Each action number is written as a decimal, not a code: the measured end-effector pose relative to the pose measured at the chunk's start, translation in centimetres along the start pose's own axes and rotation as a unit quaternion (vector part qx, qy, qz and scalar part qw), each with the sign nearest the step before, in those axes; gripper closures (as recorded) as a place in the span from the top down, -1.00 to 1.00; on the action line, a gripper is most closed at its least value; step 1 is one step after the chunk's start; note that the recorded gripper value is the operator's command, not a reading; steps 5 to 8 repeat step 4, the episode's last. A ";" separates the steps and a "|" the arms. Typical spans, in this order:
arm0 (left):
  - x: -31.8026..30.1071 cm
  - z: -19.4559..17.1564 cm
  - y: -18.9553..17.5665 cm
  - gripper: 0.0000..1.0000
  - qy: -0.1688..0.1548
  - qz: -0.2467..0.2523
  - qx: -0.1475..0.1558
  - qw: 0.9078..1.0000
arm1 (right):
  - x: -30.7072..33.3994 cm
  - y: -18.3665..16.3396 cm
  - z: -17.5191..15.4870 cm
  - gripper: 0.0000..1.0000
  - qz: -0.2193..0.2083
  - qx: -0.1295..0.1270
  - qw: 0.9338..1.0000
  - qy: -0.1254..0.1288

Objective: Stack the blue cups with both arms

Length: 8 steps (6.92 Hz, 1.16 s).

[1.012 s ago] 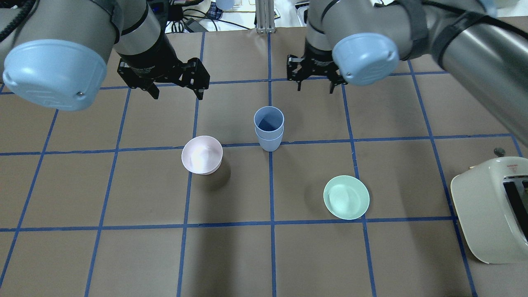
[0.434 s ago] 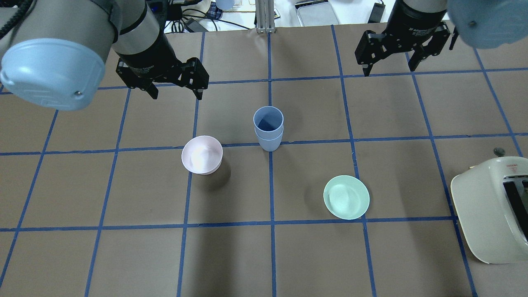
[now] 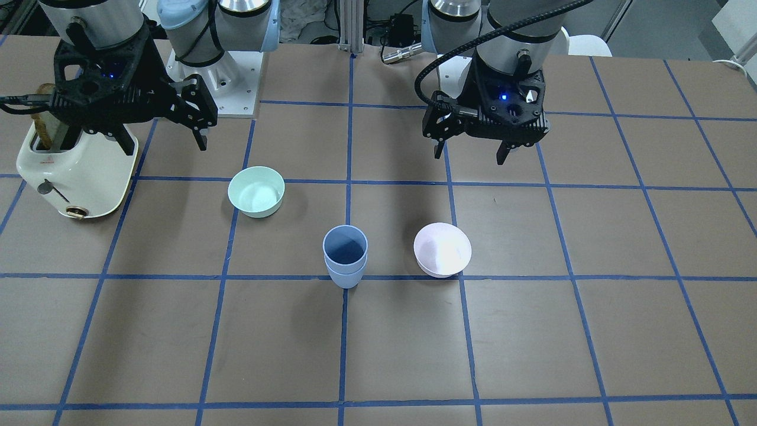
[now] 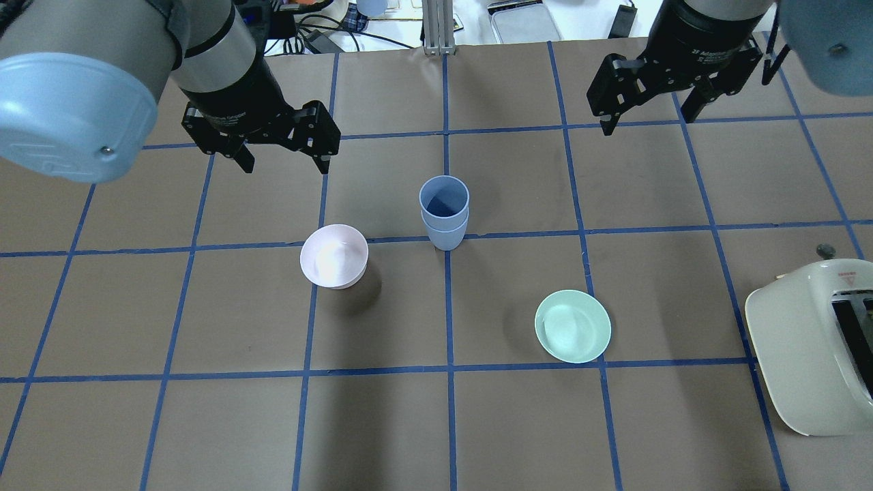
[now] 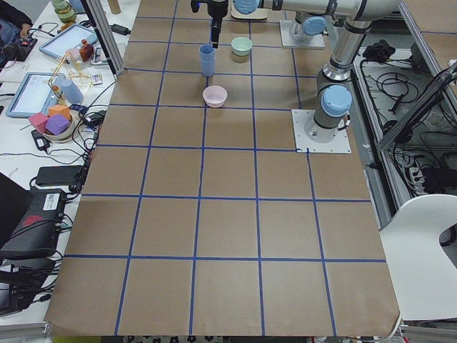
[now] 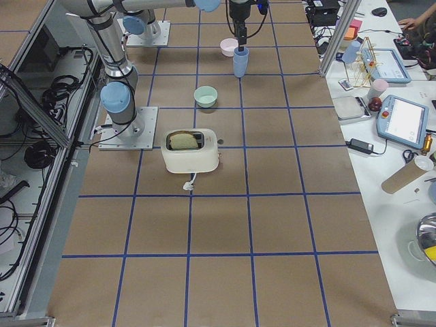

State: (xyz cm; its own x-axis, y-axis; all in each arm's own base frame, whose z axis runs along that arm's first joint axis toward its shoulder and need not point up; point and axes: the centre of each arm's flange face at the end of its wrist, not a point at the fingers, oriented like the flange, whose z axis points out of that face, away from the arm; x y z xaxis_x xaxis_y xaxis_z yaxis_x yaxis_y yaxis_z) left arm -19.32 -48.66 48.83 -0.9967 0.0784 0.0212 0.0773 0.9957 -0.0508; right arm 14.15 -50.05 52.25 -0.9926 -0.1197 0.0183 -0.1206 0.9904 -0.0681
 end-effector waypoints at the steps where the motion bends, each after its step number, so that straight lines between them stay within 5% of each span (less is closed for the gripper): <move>1: 0.0 0.0 0.0 1.00 0.000 0.000 0.000 1.000 | 0.0 0.0 -0.1 1.00 0.001 0.002 1.000 0.001; 8: 0.0 0.0 0.1 1.00 0.000 0.000 -0.001 1.000 | 0.1 -0.1 -0.2 1.00 0.006 0.003 1.000 0.003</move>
